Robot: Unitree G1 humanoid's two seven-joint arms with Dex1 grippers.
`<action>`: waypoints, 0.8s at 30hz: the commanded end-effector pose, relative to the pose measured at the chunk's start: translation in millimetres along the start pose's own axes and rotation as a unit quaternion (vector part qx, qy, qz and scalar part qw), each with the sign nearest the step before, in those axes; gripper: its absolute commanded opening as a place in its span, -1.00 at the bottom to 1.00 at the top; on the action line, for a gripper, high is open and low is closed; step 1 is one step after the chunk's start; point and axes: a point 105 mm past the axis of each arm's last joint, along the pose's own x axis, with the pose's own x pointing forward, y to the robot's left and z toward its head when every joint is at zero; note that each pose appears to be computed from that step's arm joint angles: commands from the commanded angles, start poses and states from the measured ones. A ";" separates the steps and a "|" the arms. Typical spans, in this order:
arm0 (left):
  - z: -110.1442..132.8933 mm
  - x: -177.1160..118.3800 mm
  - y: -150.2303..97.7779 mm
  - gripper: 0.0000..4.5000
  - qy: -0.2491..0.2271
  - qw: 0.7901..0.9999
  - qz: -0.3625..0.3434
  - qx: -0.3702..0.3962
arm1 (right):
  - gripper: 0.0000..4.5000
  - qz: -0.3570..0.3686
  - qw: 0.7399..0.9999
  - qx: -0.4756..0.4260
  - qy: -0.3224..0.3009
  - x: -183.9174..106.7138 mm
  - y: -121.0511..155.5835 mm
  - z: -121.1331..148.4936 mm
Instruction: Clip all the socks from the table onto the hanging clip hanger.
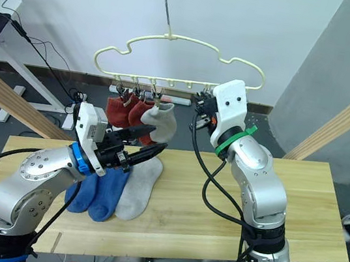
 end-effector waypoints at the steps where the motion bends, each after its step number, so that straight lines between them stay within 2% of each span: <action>1: 2.4 -0.2 -5.3 0.24 -0.012 1.000 0.001 0.012 | -0.92 0.005 1.000 0.001 -0.022 -2.0 2.4 11.4; 4: 1.5 -0.1 -5.0 0.24 -0.012 1.000 0.004 0.011 | -0.92 0.001 1.000 0.005 -0.022 -2.7 1.4 10.7; 9: 0.0 -0.3 -3.9 0.24 -0.011 1.000 0.005 0.013 | -0.16 0.009 1.000 -0.002 -0.016 -3.4 4.2 8.6; 24: -3.0 -1.3 -3.5 0.24 -0.009 1.000 0.002 0.012 | -0.16 0.020 0.999 -0.025 -0.035 -1.1 9.5 14.3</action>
